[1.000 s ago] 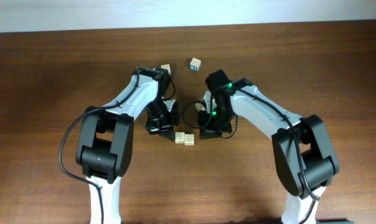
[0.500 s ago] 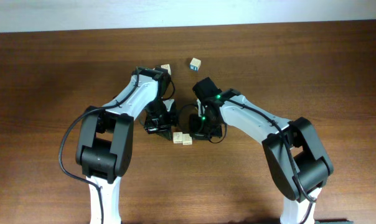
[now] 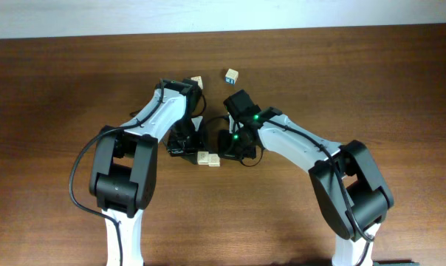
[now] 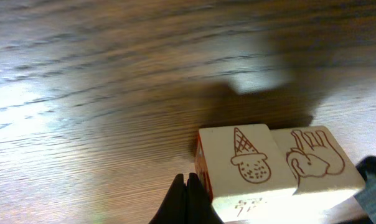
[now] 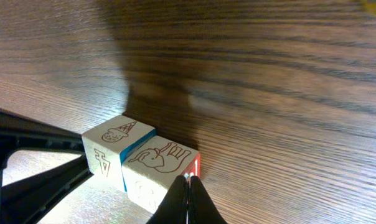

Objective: Rotate 5 blocks

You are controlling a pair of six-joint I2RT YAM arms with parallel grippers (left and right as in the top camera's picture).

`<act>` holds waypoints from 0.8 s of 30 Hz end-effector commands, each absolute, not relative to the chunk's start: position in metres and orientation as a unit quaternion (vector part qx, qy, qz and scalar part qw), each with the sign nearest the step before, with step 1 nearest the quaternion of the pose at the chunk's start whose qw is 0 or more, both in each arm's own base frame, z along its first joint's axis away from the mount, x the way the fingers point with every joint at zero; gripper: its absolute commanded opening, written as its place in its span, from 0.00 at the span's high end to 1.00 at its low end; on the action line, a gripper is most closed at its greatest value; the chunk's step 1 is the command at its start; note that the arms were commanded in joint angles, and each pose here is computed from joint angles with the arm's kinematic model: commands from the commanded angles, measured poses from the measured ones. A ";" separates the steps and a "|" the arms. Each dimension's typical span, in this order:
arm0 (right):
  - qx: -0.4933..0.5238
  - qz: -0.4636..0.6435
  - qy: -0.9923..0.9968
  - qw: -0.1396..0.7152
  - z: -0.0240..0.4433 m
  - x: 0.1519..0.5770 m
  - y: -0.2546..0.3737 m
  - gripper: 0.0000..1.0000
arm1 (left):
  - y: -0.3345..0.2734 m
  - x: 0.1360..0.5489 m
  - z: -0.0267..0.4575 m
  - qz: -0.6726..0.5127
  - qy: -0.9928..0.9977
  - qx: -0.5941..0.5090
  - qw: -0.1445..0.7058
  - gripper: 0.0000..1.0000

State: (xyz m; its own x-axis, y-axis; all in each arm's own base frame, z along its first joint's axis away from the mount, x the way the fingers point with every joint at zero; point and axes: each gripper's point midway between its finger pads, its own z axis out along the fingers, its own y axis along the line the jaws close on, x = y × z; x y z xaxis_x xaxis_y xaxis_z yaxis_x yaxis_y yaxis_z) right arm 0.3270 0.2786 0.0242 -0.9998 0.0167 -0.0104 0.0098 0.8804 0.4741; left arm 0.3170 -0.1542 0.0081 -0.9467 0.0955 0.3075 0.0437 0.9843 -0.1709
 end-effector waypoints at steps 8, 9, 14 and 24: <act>-0.021 0.282 0.959 0.005 0.039 0.329 0.291 0.95 | -0.123 0.324 0.005 0.057 -0.985 -0.033 0.163 0.97; -0.025 0.284 0.959 0.009 0.044 0.333 0.290 0.94 | -0.117 0.327 0.009 0.059 -0.984 -0.031 0.162 0.95; -0.023 0.282 0.959 0.011 0.059 0.343 0.281 0.94 | -0.096 0.355 0.037 0.075 -0.988 -0.034 0.132 0.65; -0.130 0.196 0.970 -0.054 0.042 0.272 0.289 0.94 | -0.015 0.427 0.064 0.093 -0.993 0.077 0.012 0.48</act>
State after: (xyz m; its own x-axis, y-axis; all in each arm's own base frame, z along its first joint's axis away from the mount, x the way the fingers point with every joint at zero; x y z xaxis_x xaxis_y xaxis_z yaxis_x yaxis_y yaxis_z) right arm 0.2782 0.2817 0.0425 -0.9742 -0.1942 0.1152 -0.1217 0.8813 0.4566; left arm 0.4173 -0.0366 0.0643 -0.9949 -0.0837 0.0569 -0.0927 0.9793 -0.1801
